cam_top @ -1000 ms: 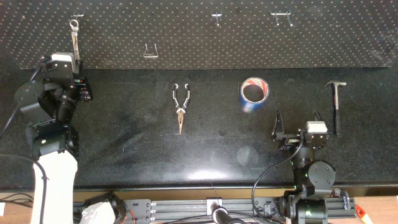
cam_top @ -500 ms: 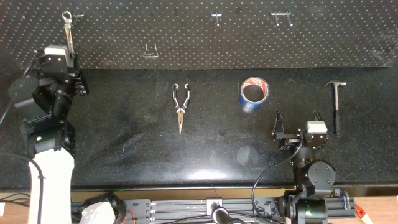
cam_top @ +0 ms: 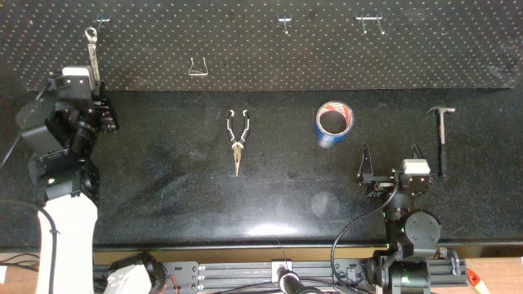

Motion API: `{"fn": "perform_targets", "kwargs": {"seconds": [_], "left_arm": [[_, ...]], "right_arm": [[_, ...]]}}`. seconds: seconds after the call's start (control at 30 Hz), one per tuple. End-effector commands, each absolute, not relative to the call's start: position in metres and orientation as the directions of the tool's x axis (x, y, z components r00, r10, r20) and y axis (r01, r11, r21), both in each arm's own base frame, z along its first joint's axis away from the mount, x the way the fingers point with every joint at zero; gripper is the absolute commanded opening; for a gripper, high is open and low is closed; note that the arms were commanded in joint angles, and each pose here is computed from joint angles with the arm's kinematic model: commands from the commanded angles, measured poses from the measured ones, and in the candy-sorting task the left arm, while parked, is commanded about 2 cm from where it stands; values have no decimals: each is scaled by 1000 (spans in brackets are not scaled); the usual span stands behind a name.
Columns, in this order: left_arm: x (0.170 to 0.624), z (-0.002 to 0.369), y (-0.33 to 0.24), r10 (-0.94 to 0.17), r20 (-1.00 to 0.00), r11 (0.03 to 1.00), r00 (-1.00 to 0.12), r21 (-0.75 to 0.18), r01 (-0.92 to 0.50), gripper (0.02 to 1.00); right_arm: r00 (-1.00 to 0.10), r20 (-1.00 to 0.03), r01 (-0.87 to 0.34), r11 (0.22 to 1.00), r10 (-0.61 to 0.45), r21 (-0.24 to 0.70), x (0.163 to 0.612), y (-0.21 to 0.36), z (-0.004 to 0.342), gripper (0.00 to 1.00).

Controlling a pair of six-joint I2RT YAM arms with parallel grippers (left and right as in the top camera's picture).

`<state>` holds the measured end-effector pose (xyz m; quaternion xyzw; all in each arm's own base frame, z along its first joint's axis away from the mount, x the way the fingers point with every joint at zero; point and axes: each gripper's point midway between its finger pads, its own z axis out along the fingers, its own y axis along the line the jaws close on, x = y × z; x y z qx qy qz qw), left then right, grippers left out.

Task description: Place Tools Onto Pegboard

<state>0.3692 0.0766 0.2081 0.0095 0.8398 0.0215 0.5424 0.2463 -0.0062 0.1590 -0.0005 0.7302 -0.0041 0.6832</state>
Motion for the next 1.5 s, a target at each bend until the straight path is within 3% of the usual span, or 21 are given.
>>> {"fn": "perform_targets", "kwargs": {"seconds": [0.03,0.2,0.27,0.33,0.37,0.4,0.47,0.5,0.67,0.83,0.87,0.93,1.03,1.1,1.17,1.23,1.33,1.47,1.5], "left_arm": [[377,211,81,24,-911,999,-412,37,-22,27],[388,184,74,14,-885,1000,-466,10,11,31],[390,173,75,8,-872,1000,-489,4,9,117],[391,168,77,4,-865,1000,-502,3,2,351],[390,173,79,8,-871,1000,-491,14,-8,564],[389,179,78,13,-879,1000,-476,19,-9,660],[386,197,77,26,-901,999,-434,33,-9,956],[381,209,76,33,-912,999,-410,40,-9,996],[335,254,28,43,-939,986,-341,-14,166,996],[263,263,4,30,-924,984,-381,-39,173,996],[249,257,11,30,-912,994,-409,-18,112,998],[245,257,12,30,-912,995,-409,-11,97,996],[245,261,-5,26,-920,981,-391,-52,188,996],[245,261,-1,21,-919,985,-394,-49,166,996],[247,258,7,-78,-907,991,-415,-114,64,996],[253,254,2,-182,-885,983,-430,-177,-51,996],[282,233,-43,-252,-837,967,-485,-239,-90,996],[300,163,-154,-140,-742,973,-656,-224,46,993],[295,145,-168,-165,-696,968,-699,-251,21,996]], "right_arm": [[-67,-998,-3,1000,-17,-17,246,-5,158,1000],[-68,-998,-3,1000,-17,-16,246,-5,158,1000],[-68,-998,-3,1000,-17,-16,246,-5,158,998],[-68,-998,-3,1000,-17,-16,246,-5,158,1000],[-68,-998,-3,1000,-17,-16,246,-5,158,1000],[-68,-998,-3,1000,-17,-16,246,-5,158,998],[-67,-998,-3,1000,-17,-17,246,-5,158,998],[-67,-998,-3,1000,-17,-17,246,-5,158,1000],[-68,-998,-3,1000,-17,-16,246,-5,158,1000],[-67,-998,-3,1000,-17,-17,246,-5,158,1000],[-67,-998,-3,1000,-17,-17,246,-5,158,1000],[-68,-998,-3,1000,-17,-16,246,-5,158,1000],[-68,-998,-3,1000,-17,-16,246,-5,158,1000],[-67,-998,-3,1000,-17,-17,246,-5,158,998],[-67,-998,-3,1000,-17,-17,246,-5,158,1000],[-67,-998,-3,1000,-16,-16,246,-5,158,1000],[-68,-998,-3,1000,-17,-16,246,-5,158,1000],[-67,-998,-3,1000,-17,-17,246,-5,158,1000],[-68,-998,-3,1000,-17,-16,246,-5,158,1000]]}}
